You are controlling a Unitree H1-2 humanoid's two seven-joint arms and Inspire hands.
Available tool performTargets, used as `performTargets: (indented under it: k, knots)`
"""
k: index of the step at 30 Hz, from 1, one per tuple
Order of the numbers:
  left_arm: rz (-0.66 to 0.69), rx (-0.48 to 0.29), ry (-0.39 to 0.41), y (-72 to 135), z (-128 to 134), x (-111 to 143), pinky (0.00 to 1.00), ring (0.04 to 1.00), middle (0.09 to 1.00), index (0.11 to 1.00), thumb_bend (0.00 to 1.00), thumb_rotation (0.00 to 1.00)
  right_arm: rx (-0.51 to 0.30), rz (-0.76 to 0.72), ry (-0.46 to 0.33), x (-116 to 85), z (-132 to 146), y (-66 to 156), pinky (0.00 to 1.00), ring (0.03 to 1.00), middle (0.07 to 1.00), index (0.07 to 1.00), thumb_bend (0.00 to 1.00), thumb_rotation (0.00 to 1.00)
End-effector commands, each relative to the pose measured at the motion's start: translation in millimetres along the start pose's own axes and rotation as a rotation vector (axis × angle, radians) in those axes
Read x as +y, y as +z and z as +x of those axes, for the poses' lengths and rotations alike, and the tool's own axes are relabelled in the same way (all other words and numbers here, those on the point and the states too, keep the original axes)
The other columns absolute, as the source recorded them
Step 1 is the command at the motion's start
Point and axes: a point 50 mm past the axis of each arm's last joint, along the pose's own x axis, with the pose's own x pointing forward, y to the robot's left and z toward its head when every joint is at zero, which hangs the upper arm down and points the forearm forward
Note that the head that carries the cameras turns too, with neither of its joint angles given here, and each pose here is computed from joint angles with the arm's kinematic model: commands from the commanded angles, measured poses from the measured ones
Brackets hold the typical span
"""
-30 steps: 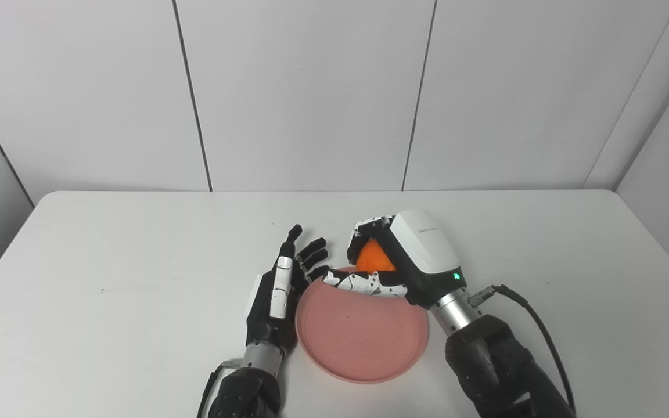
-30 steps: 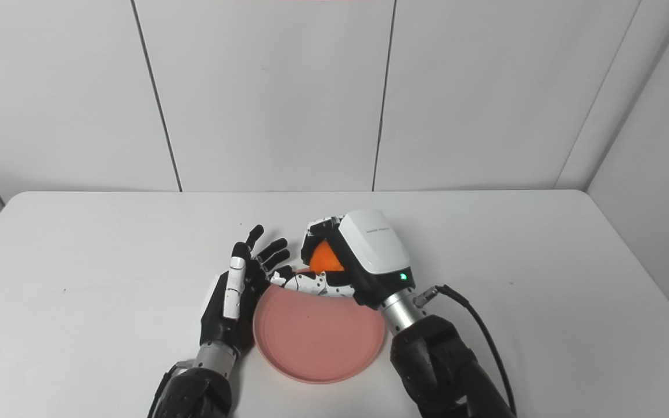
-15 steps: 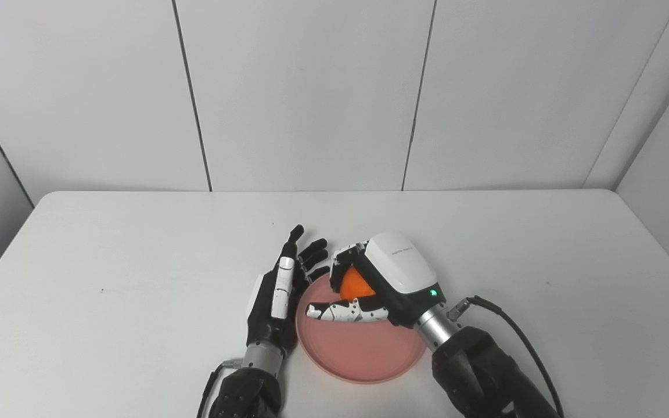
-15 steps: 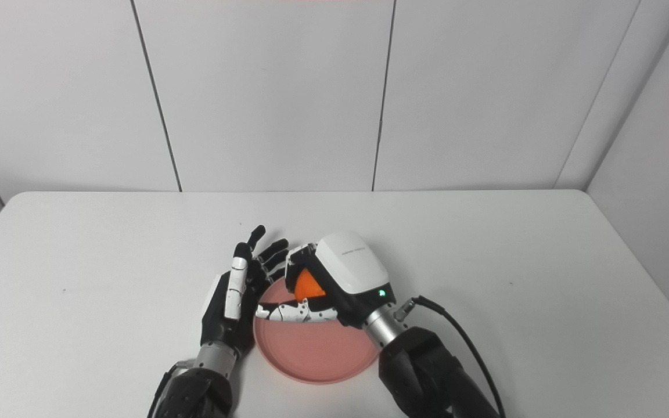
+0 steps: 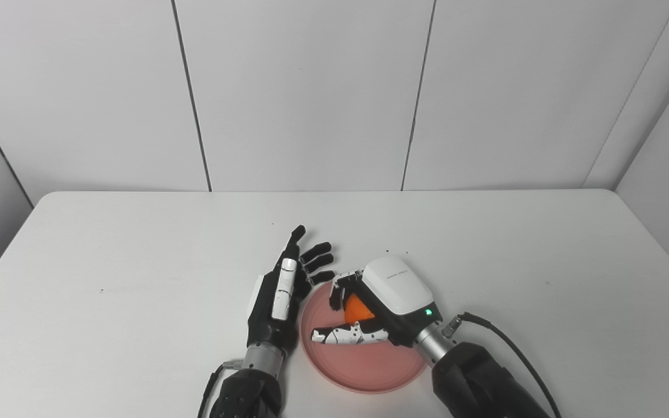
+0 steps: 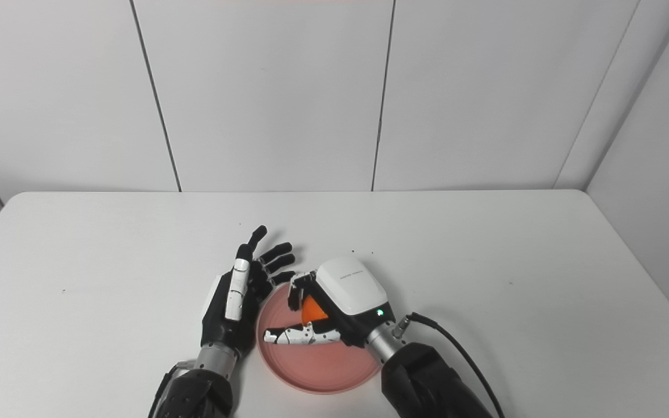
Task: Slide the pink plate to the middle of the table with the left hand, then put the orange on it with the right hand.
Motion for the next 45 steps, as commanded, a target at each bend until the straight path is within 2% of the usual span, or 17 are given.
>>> performTargets:
  k: [1, 6, 13, 16, 18, 20, 22, 23, 28, 35, 36, 45]
  knots:
    - [-0.014, 0.119, 0.049, -27.0, -14.7, 3.0, 0.71, 0.777, 0.784, 0.927, 0.74, 0.9, -0.064, -0.022, -0.06, -15.7, 8.7, 4.4, 0.25, 0.316, 0.394, 0.502, 0.82, 1.0]
    - [-0.011, 0.12, 0.049, -26.9, -15.0, 2.7, 0.76, 0.788, 0.792, 0.929, 0.74, 0.91, -0.069, -0.025, -0.066, -11.6, 7.0, 3.3, 0.26, 0.32, 0.405, 0.524, 0.83, 1.0]
    - [-0.016, 0.118, 0.043, -28.4, -14.5, 3.7, 0.76, 0.793, 0.801, 0.939, 0.74, 0.92, -0.106, -0.068, -0.118, -13.7, 6.2, 4.8, 0.24, 0.294, 0.367, 0.431, 0.84, 1.0]
    - [-0.012, 0.115, 0.039, -29.5, -14.1, 4.1, 0.78, 0.801, 0.804, 0.945, 0.73, 0.93, -0.116, -0.077, -0.131, -14.8, 5.4, 5.2, 0.27, 0.33, 0.408, 0.479, 0.85, 1.0]
    - [-0.017, 0.115, 0.034, -30.3, -13.9, 4.2, 0.78, 0.802, 0.807, 0.95, 0.73, 0.93, -0.124, -0.085, -0.142, -15.6, 4.5, 5.8, 0.32, 0.384, 0.47, 0.541, 0.86, 1.0]
    - [-0.025, 0.122, 0.031, -31.1, -13.7, 4.0, 0.86, 0.819, 0.807, 0.968, 0.74, 0.94, -0.137, -0.093, -0.158, -16.0, 3.1, 6.4, 0.4, 0.468, 0.552, 0.6, 0.87, 1.0]
    - [-0.019, 0.122, 0.03, -31.3, -13.3, 3.9, 0.87, 0.822, 0.805, 0.971, 0.74, 0.94, -0.152, -0.095, -0.175, -16.0, 1.5, 7.0, 0.43, 0.502, 0.581, 0.616, 0.87, 1.0]
    - [-0.017, 0.12, 0.03, -31.3, -13.1, 3.8, 0.88, 0.822, 0.8, 0.969, 0.74, 0.94, -0.159, -0.093, -0.183, -16.2, 0.6, 7.3, 0.48, 0.551, 0.614, 0.632, 0.88, 1.0]
    - [-0.029, 0.118, 0.036, -29.4, -12.4, 1.7, 0.8, 0.815, 0.799, 0.967, 0.71, 0.94, -0.202, -0.072, -0.244, -16.7, -4.6, 8.9, 0.64, 0.703, 0.738, 0.703, 0.9, 1.0]
    - [-0.055, 0.117, 0.038, -29.0, -12.2, 1.5, 0.77, 0.823, 0.811, 0.965, 0.7, 0.92, -0.255, -0.058, -0.35, -24.6, -7.9, 12.1, 0.75, 0.778, 0.797, 0.734, 0.89, 1.0]
    - [-0.055, 0.117, 0.04, -29.1, -12.1, 1.7, 0.77, 0.821, 0.812, 0.964, 0.71, 0.91, -0.261, -0.057, -0.365, -26.4, -8.0, 12.6, 0.79, 0.806, 0.817, 0.748, 0.88, 1.0]
    - [-0.055, 0.122, 0.057, -24.8, -11.8, 2.6, 0.79, 0.837, 0.827, 0.949, 0.71, 0.91, -0.288, -0.008, -0.513, -61.7, -6.2, 24.8, 0.86, 0.881, 0.886, 0.808, 0.86, 1.0]
